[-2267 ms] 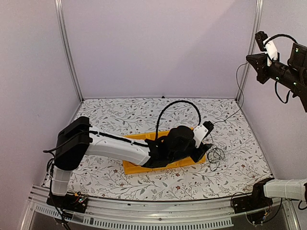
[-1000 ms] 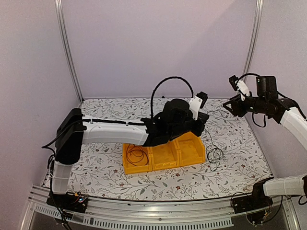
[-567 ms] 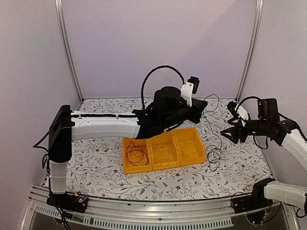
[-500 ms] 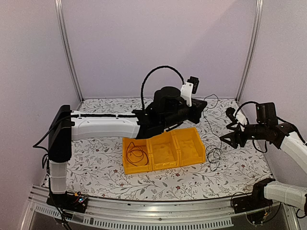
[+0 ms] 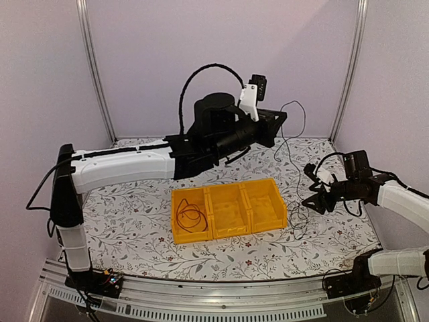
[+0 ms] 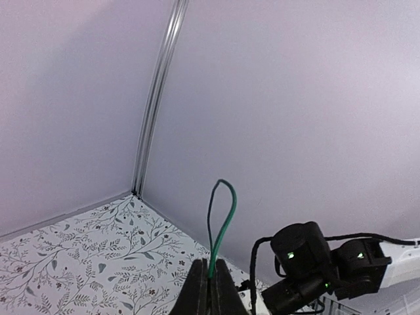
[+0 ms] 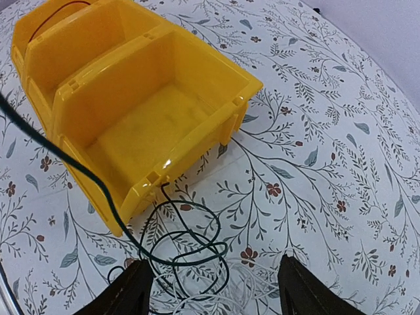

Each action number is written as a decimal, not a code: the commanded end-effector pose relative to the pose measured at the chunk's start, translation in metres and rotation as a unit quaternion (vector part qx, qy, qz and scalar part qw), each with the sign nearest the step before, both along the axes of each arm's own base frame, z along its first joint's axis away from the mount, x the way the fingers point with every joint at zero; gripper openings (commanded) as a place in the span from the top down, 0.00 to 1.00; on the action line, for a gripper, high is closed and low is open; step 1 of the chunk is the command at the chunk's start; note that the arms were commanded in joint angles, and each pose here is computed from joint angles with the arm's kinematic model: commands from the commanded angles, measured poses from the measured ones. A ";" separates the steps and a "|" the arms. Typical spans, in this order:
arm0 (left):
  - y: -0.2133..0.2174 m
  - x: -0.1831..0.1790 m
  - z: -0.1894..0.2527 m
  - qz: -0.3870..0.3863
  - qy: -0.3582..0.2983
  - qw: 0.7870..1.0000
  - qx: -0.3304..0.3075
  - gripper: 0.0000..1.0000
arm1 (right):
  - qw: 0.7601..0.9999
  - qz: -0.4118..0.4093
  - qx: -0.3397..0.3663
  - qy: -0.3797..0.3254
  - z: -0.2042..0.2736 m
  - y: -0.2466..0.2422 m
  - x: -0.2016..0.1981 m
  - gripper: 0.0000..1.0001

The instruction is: Untangle the cables

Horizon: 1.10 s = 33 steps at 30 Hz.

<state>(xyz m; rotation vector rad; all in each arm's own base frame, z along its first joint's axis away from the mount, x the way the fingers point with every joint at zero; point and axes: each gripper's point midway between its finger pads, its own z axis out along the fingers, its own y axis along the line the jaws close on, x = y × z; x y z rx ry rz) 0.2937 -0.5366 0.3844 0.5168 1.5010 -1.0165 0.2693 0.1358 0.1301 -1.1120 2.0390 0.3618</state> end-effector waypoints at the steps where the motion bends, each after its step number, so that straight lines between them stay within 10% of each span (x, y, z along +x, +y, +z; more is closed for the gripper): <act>1: 0.022 -0.011 0.076 -0.016 -0.027 0.998 -0.052 1.00 | 1.000 -0.017 -0.012 -0.001 -0.012 -0.003 0.019 0.34; 21: 0.119 -0.042 0.174 0.049 -0.115 0.991 -0.038 1.00 | 0.983 -0.115 -0.116 0.087 -0.084 -0.040 0.042 0.73; 33: 0.140 -0.039 0.087 0.072 -0.060 0.995 0.044 1.00 | 0.999 -0.032 -0.034 0.007 0.038 -0.013 0.010 0.37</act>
